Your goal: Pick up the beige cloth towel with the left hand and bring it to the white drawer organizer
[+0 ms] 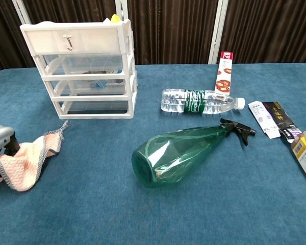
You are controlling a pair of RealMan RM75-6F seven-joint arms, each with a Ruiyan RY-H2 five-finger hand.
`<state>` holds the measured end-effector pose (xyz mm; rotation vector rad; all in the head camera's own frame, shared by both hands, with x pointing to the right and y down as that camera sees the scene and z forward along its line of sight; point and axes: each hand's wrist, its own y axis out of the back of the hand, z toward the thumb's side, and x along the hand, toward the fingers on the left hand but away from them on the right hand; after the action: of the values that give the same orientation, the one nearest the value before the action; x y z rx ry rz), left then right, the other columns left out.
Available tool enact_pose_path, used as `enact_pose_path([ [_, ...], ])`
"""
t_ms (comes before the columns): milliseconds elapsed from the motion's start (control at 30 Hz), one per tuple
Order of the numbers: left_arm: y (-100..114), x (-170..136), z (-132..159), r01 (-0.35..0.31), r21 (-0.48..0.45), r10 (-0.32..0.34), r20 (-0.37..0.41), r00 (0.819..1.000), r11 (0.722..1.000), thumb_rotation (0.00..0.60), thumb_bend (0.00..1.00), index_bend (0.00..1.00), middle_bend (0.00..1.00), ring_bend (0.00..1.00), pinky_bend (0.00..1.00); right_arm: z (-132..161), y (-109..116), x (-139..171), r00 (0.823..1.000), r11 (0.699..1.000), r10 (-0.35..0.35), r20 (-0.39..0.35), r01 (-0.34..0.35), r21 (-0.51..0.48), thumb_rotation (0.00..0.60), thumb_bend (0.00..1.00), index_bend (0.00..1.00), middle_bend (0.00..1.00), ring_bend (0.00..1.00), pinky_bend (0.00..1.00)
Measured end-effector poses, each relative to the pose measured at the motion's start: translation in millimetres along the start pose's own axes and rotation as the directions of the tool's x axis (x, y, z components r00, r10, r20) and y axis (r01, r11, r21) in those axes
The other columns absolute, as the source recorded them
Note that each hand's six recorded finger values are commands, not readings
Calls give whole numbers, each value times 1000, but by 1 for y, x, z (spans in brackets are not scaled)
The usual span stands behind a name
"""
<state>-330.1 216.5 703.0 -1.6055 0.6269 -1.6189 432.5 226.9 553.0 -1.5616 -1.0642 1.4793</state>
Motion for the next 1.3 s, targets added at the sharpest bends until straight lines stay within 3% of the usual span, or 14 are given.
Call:
enact_pose_path([
  [300,45,6,3,-144,-169,134,-68,989,975,600,674,910,780,743,751,0,0,0,1000,1000,0,4,0,-2,600,0,9,0,0,0],
  [567,96,-6,11,-270,-214,262,-62,963,939,600,675,925,791,750,756,0,0,0,1000,1000,2,5,-2,-3,600,0,10,0,0,0],
  [967,148,-30,28,-336,-304,345,-25,938,891,600,675,929,798,754,756,0,0,-1,1000,1000,0,5,0,-5,600,0,10,0,0,0],
  [1300,172,-34,41,-378,-368,406,-3,914,850,600,675,931,799,755,756,0,0,-1,1000,1000,-1,4,1,-5,600,0,9,0,0,0],
])
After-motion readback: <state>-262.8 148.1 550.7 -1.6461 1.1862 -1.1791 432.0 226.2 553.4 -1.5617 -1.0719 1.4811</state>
